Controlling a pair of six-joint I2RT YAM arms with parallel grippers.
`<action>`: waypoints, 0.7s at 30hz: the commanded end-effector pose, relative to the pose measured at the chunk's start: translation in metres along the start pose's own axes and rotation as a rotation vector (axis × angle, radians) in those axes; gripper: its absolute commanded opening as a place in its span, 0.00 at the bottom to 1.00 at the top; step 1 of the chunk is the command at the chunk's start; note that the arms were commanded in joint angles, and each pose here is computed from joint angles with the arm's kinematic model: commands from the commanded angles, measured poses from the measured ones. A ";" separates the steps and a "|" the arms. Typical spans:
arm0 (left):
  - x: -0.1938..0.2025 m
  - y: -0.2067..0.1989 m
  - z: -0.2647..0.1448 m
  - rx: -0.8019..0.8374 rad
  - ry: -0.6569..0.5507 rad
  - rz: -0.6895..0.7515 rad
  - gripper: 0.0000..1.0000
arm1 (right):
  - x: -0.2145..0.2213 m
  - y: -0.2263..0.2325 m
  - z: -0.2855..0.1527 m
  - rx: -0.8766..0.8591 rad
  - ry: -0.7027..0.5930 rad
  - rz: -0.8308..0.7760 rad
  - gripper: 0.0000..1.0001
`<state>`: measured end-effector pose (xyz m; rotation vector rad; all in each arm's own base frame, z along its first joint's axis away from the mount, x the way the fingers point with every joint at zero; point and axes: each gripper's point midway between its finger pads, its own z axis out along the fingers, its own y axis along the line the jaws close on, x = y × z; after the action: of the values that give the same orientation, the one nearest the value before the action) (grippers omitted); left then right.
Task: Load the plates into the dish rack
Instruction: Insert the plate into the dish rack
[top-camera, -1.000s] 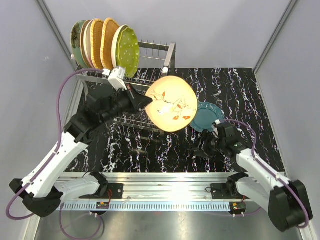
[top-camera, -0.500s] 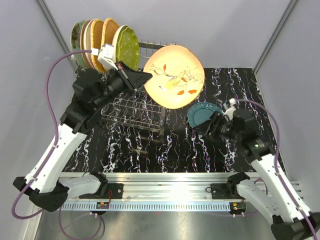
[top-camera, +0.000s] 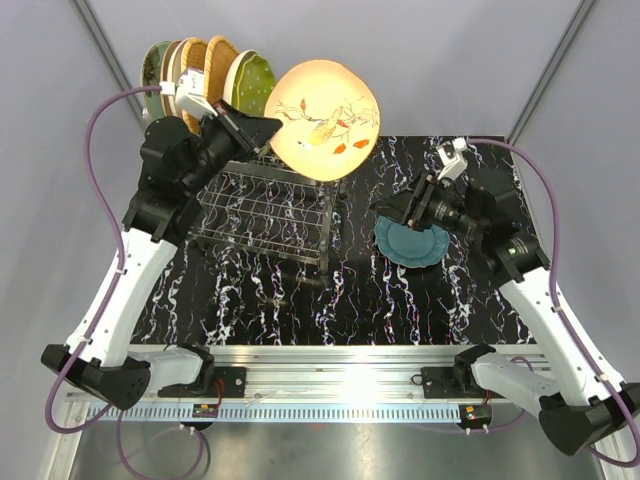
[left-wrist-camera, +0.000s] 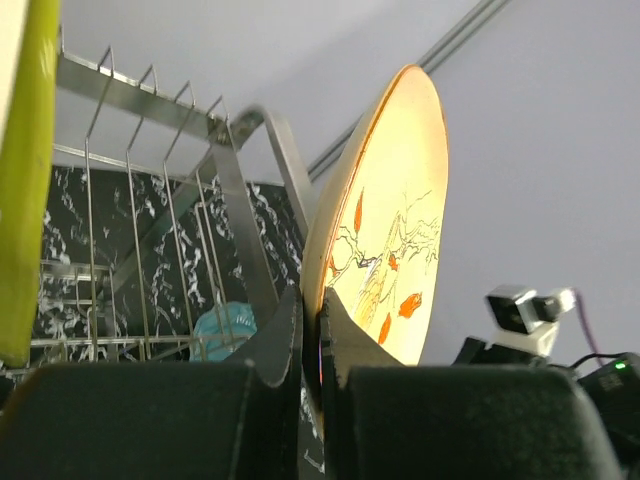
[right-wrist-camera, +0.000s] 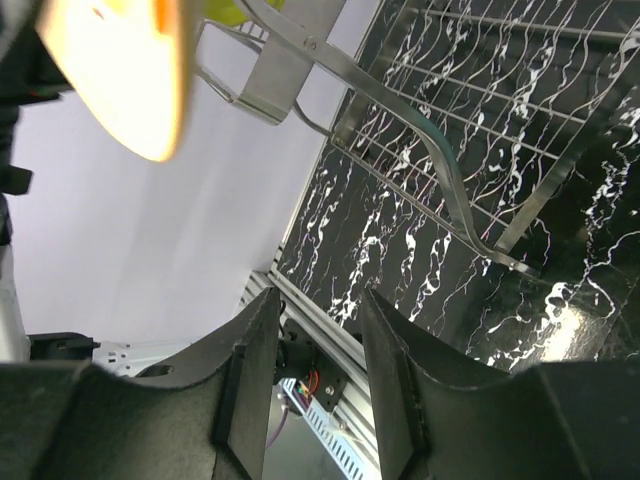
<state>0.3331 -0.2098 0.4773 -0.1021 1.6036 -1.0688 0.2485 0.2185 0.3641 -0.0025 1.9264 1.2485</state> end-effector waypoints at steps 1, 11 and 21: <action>-0.091 -0.100 -0.035 0.330 -0.285 0.034 0.00 | -0.019 0.035 0.001 -0.094 -0.038 -0.092 0.45; -0.127 -0.093 -0.058 0.214 -0.447 0.191 0.00 | -0.038 0.038 0.031 -0.089 -0.020 -0.119 0.44; -0.158 -0.081 -0.071 0.073 -0.579 0.283 0.00 | -0.042 0.045 0.040 -0.087 0.011 -0.164 0.47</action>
<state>0.3400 -0.1636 0.5313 -0.0789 1.4004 -0.8052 0.2880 0.2513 0.4062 -0.1532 1.8806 1.2202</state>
